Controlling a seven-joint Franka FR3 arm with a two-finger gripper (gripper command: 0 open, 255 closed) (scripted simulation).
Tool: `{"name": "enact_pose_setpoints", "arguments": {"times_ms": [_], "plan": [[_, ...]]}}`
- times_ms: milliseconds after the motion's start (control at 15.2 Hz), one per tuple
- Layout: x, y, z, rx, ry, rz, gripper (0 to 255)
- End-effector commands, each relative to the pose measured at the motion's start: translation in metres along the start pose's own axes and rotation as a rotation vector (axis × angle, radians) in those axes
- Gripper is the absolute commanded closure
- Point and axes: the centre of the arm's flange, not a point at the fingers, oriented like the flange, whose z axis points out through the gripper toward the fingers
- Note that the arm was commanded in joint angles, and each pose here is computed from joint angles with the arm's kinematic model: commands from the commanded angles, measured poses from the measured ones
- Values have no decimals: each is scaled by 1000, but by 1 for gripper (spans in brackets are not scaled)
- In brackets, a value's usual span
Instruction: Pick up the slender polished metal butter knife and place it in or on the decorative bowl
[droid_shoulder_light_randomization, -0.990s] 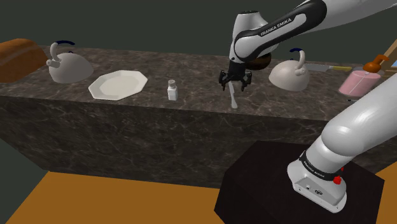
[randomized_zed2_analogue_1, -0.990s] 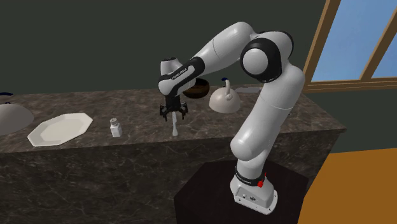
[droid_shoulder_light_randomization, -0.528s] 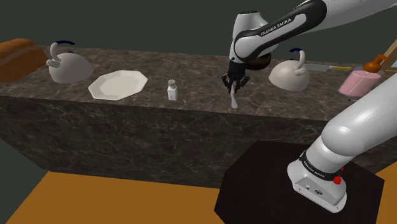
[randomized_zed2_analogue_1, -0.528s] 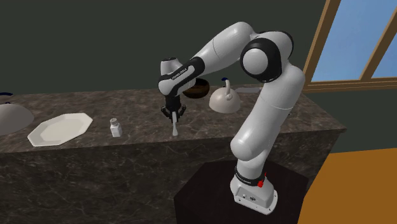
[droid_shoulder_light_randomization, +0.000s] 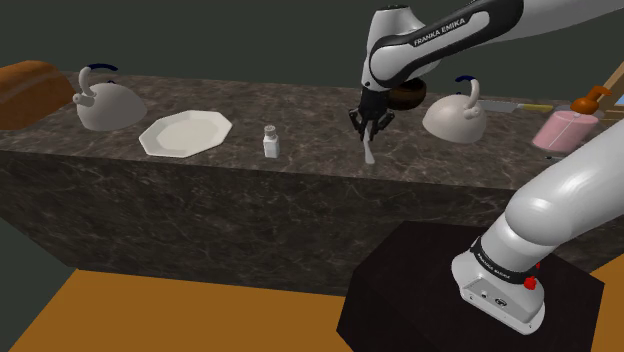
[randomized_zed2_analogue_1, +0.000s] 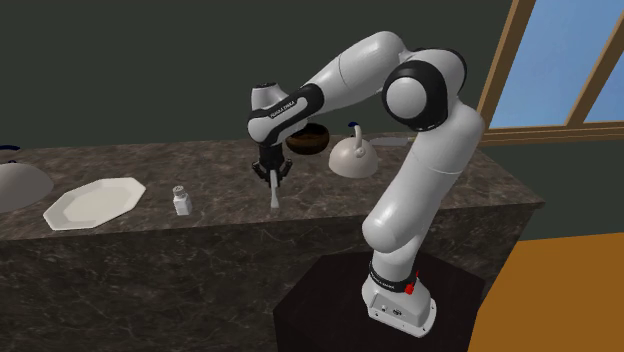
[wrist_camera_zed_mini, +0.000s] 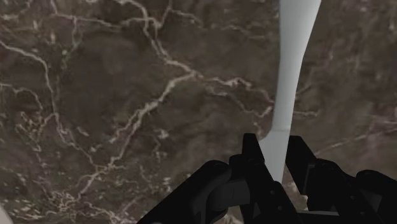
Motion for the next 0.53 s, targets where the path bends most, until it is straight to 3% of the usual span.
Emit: {"name": "enact_pose_setpoints", "arguments": {"times_ms": [0,462], "plan": [[-1,0,-9,0,0,0,255],[-1,0,-46,0,0,0,255]]}}
